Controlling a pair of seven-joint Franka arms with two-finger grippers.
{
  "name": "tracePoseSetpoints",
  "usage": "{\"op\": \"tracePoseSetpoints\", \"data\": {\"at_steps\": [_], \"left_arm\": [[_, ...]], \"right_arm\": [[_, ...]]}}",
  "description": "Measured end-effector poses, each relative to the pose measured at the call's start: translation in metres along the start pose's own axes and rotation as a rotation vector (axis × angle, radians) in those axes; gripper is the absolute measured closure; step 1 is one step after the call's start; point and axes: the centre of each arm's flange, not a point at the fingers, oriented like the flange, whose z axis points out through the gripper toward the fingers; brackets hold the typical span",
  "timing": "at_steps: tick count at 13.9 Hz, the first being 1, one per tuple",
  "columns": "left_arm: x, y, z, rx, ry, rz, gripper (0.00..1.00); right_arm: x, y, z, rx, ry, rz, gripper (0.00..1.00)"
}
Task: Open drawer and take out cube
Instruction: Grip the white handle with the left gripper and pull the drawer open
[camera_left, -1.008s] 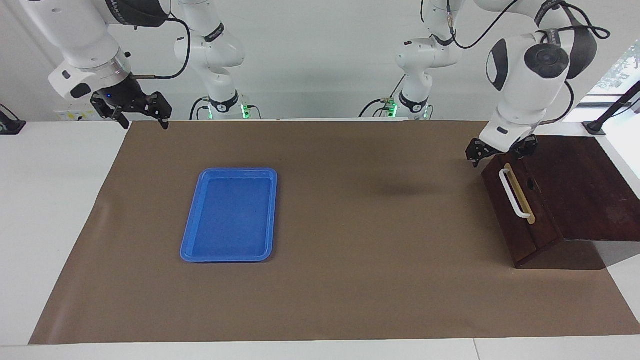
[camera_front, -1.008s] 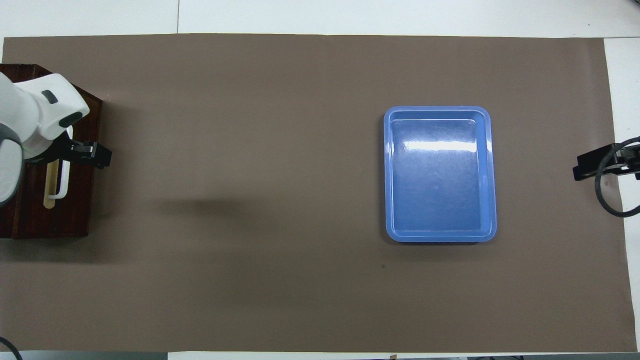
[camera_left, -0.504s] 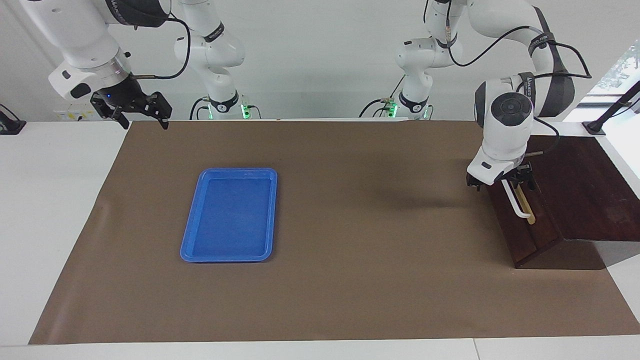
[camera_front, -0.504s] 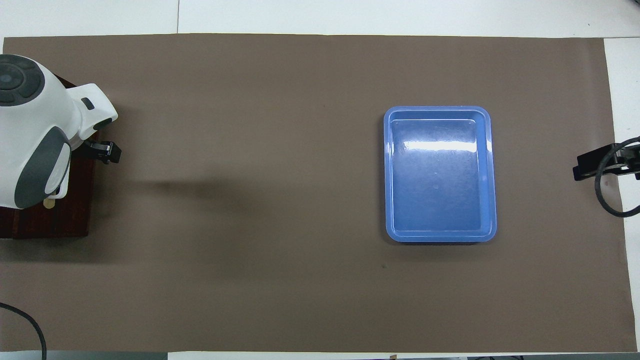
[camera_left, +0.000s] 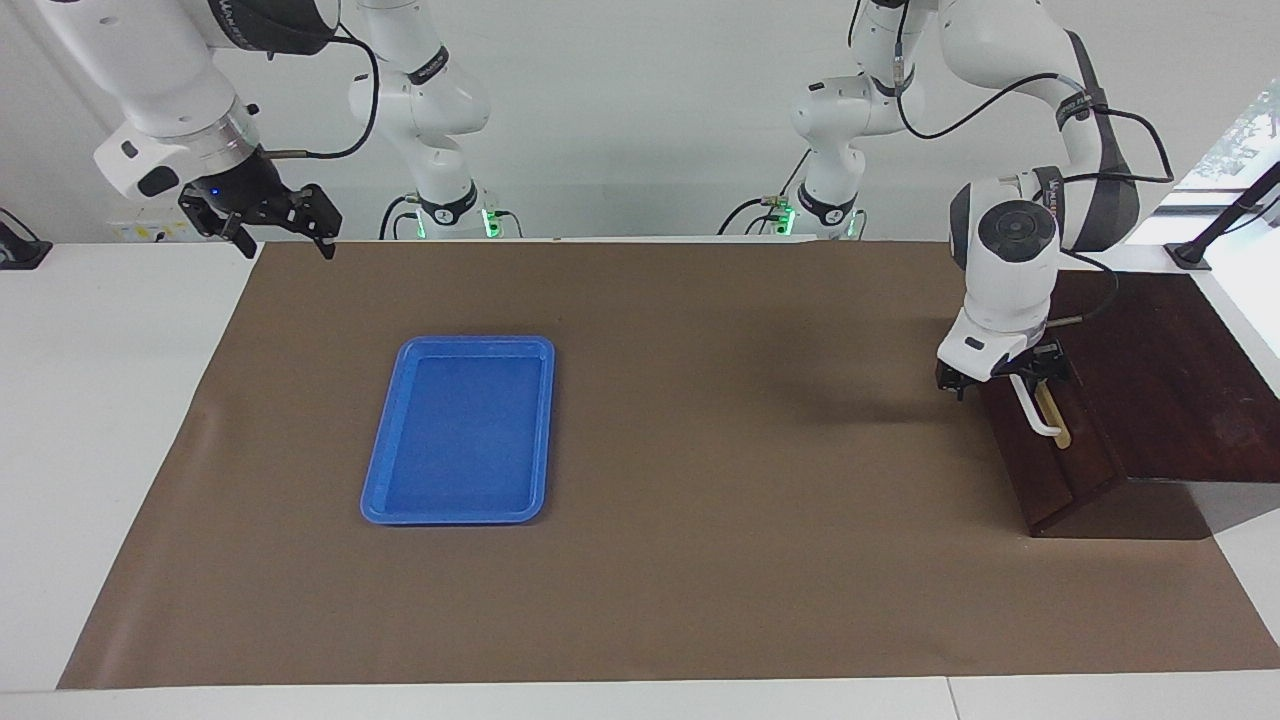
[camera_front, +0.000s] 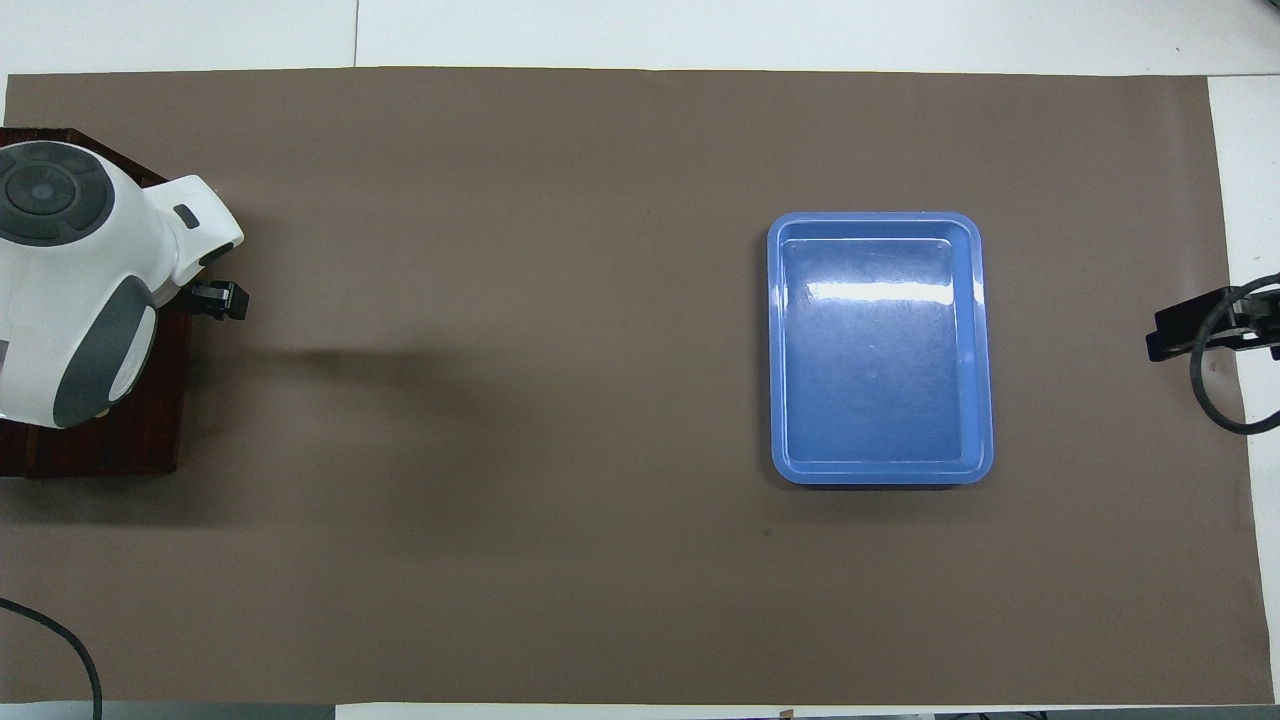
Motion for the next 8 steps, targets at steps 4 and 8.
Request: {"op": "tracePoseSetpoints", "data": {"at_steps": [4, 8], "left_arm": [[-0.004, -0.001, 0.013, -0.003, 0.0, 0.002, 0.0], [-0.004, 0.003, 0.027, -0.002, -0.018, 0.015, 0.0]], "right_arm": [[0.0, 0.001, 0.0, 0.0, 0.0, 0.002, 0.0], [0.0, 0.001, 0.0, 0.0, 0.0, 0.002, 0.0]]}}
